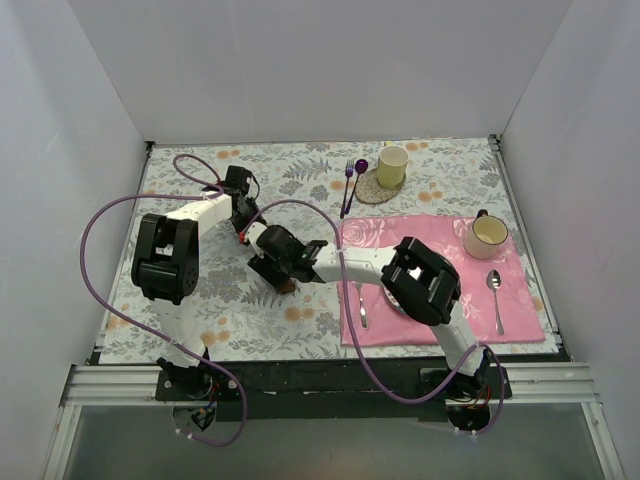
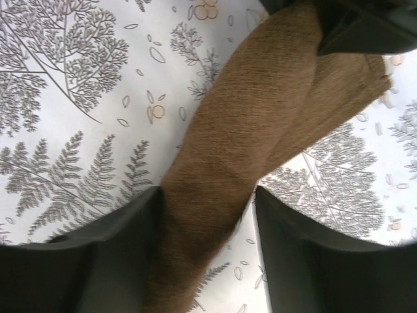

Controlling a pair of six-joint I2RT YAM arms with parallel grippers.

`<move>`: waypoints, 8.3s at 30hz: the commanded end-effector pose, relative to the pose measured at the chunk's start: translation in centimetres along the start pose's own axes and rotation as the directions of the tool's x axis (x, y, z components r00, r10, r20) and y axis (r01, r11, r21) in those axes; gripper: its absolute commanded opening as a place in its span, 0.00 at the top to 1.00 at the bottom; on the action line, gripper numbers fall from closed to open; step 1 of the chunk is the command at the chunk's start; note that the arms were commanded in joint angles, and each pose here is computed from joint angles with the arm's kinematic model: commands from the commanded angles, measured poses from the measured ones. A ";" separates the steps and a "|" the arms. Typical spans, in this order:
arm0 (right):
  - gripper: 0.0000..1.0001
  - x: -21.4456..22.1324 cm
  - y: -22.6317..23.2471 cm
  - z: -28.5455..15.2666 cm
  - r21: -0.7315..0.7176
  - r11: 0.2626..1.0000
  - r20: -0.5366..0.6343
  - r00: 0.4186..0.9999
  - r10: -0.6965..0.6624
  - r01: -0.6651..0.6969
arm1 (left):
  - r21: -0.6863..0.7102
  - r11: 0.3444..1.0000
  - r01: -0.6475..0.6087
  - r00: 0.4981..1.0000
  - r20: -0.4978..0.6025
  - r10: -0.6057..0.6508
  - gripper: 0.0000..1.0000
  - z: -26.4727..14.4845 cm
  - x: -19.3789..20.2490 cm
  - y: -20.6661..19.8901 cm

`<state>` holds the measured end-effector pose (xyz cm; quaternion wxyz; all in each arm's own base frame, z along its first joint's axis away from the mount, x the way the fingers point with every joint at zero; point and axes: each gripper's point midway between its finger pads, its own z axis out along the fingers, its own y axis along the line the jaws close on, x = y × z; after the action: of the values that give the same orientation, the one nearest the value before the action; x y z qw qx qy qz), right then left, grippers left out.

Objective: Fold the napkin, place the utensils inside, and roll it up
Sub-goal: Roll the napkin with the utensil

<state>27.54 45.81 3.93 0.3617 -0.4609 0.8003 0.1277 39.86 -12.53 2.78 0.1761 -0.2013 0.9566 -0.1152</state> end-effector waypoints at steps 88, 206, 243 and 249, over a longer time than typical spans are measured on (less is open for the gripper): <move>0.68 1.6 -1.7 0.8 -0.112 0.968 -0.049 0.974 0.220 -0.224 | 0.097 0.995 0.014 0.998 -0.067 -0.008 0.57 -1.6 1.5 -0.8; 0.73 3.0 -1.2 0.7 -0.358 0.827 -0.148 0.901 0.408 -0.433 | -0.096 0.992 0.084 0.986 0.152 -0.069 0.41 -0.5 -5.2 3.0; 0.60 3.3 -1.0 0.9 -0.534 0.502 -0.278 0.702 0.656 -0.680 | 0.081 0.968 0.236 0.966 0.092 -0.243 0.53 -1.0 0.2 0.3; 0.41 2.6 -3.3 0.5 -0.437 0.702 -0.215 0.823 0.526 -0.563 | 0.076 0.974 0.215 0.973 0.067 -0.220 0.63 -0.8 0.0 -0.2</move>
<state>29.10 44.81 4.10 0.1395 -0.2391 0.8151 0.5089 38.70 -12.67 3.20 0.1948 -0.3133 0.9146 -0.1655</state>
